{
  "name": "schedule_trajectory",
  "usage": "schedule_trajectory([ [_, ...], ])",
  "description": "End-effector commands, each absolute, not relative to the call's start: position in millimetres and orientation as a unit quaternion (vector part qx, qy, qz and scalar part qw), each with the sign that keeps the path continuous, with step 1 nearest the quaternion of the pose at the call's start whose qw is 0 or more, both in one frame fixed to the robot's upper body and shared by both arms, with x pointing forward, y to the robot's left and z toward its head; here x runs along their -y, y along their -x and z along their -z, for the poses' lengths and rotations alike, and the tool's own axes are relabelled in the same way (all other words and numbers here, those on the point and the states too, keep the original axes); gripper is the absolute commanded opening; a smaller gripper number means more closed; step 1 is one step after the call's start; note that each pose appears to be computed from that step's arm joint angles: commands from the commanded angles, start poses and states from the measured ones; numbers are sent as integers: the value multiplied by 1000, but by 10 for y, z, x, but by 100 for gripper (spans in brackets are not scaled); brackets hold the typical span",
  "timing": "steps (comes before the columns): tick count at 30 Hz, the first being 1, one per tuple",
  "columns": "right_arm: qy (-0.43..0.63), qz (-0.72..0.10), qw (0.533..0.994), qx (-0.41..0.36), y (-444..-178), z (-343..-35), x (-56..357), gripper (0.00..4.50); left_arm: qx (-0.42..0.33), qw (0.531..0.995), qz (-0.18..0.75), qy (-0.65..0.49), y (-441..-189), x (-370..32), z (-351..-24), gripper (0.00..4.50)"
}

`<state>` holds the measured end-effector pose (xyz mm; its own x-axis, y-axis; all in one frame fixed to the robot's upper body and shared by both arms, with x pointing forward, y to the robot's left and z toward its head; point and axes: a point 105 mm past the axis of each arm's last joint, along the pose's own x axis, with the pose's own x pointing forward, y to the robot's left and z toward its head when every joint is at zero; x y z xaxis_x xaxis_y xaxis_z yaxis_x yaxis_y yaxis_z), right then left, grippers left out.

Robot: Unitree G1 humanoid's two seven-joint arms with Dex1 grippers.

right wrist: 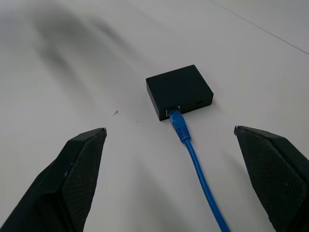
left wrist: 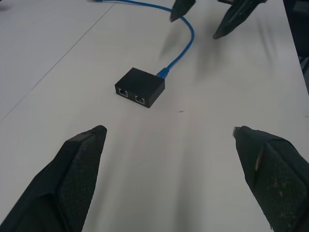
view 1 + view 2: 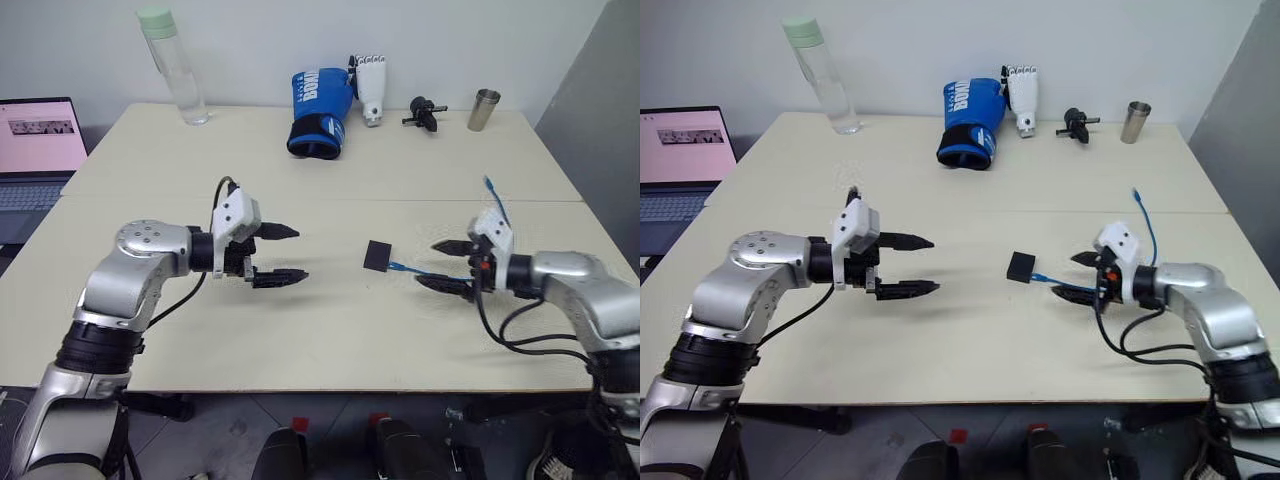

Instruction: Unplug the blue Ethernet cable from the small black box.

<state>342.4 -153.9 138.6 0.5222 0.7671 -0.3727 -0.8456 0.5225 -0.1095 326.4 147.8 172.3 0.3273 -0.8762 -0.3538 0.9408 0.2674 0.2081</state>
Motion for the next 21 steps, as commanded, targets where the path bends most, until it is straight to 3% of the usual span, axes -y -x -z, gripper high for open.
schedule_trajectory([
  [1,149,-487,851,-123,-3519,-1441,1450,450,-63,785,577,-214,-3301,-1461,-1794,448],
  [11,157,-497,841,-144,-3733,-1078,1304,450,-63,797,562,-213,-3268,-1561,-1836,448],
  [21,151,-493,842,-159,-3873,-970,1366,450,-64,799,559,-213,-3210,-1580,-1839,448],
])
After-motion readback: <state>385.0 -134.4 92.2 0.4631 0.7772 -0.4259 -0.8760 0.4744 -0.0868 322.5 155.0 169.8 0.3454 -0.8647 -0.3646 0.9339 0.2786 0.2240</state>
